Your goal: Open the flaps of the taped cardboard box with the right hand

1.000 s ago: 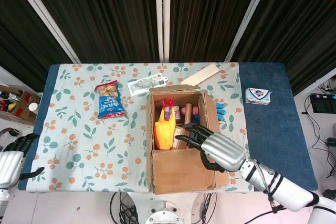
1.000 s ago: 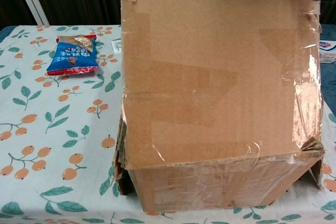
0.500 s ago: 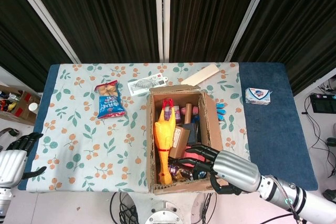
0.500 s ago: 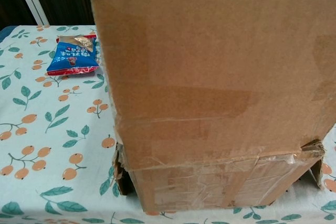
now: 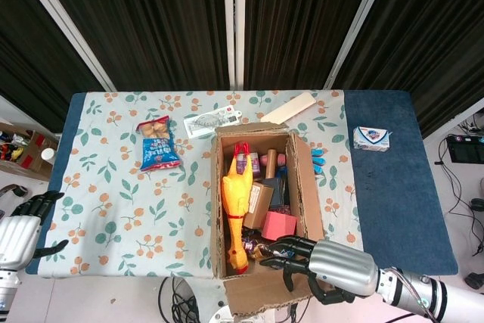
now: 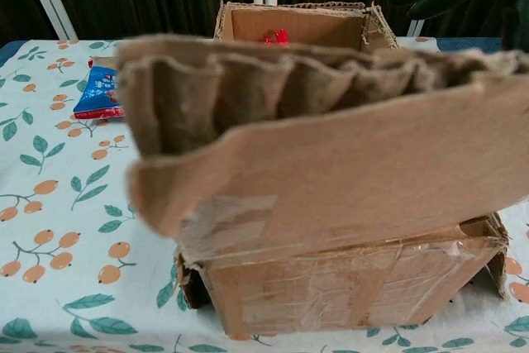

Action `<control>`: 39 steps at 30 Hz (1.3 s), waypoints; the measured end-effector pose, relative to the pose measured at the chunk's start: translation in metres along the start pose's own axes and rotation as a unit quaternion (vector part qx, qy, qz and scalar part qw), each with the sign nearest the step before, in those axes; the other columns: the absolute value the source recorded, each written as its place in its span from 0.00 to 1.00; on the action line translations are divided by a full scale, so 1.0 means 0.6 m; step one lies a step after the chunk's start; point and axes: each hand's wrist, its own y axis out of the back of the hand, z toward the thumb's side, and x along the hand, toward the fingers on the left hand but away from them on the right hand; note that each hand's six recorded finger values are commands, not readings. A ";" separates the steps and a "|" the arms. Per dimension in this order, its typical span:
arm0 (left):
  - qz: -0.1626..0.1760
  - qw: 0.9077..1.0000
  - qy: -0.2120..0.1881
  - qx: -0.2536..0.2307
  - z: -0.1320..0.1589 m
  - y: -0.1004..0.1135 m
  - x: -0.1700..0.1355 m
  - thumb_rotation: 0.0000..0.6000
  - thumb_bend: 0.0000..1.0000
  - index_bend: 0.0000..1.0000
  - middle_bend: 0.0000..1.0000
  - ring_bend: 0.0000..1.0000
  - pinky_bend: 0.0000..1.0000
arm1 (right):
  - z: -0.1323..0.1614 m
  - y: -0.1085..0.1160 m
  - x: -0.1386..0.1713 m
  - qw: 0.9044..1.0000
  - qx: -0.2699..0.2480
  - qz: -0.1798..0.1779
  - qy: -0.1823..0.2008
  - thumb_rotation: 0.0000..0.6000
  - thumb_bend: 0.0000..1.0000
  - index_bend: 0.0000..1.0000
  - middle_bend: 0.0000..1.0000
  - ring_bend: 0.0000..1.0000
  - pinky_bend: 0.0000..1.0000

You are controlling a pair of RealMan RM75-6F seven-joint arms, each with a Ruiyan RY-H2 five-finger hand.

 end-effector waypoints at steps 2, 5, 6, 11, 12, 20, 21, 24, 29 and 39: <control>-0.001 1.000 0.001 0.000 -0.001 0.000 -0.001 1.00 0.00 0.16 0.16 0.16 0.28 | -0.001 0.005 0.001 1.000 0.008 -0.011 -0.001 1.00 0.93 0.00 0.43 0.04 0.00; -0.001 1.000 0.002 0.000 -0.003 -0.001 -0.002 1.00 0.00 0.16 0.16 0.16 0.28 | -0.001 0.019 0.005 0.999 0.013 -0.039 0.000 1.00 0.93 0.00 0.43 0.04 0.00; -0.001 1.000 0.002 0.000 -0.003 -0.001 -0.002 1.00 0.00 0.16 0.16 0.16 0.28 | 0.001 0.023 0.007 0.999 0.011 -0.044 0.003 1.00 0.93 0.00 0.43 0.04 0.00; -0.002 1.000 0.001 -0.001 -0.002 -0.003 -0.001 1.00 0.00 0.16 0.16 0.16 0.28 | 0.009 0.020 0.016 0.999 -0.008 -0.035 0.023 1.00 0.93 0.00 0.43 0.04 0.00; -0.003 1.000 0.000 0.000 -0.001 -0.003 0.000 1.00 0.00 0.16 0.16 0.16 0.28 | 0.012 0.016 0.019 0.999 -0.011 -0.028 0.028 1.00 0.92 0.00 0.43 0.04 0.00; -0.003 1.000 -0.003 0.002 0.003 -0.001 0.001 1.00 0.00 0.16 0.16 0.16 0.28 | 0.026 0.011 0.043 0.999 -0.009 -0.014 0.047 1.00 0.91 0.00 0.43 0.04 0.00; -0.004 1.000 -0.004 0.003 0.004 -0.001 0.002 1.00 0.00 0.16 0.16 0.16 0.28 | 0.026 0.014 0.048 0.999 -0.006 -0.019 0.046 1.00 0.91 0.00 0.43 0.04 0.00; -0.005 1.000 -0.006 0.002 0.006 -0.003 0.002 1.00 0.00 0.16 0.16 0.16 0.28 | 0.021 0.023 0.057 0.999 0.010 -0.038 0.036 1.00 0.91 0.00 0.42 0.04 0.00; -0.005 1.000 -0.006 0.000 0.006 -0.006 0.001 1.00 0.00 0.16 0.16 0.16 0.28 | -0.009 0.051 0.078 0.993 0.071 -0.096 -0.017 1.00 0.87 0.00 0.30 0.02 0.00; 0.025 1.000 -0.011 -0.005 0.006 0.003 0.002 1.00 0.00 0.16 0.16 0.16 0.28 | -0.156 0.053 0.161 0.908 0.253 -0.232 -0.241 1.00 0.48 0.00 0.00 0.00 0.00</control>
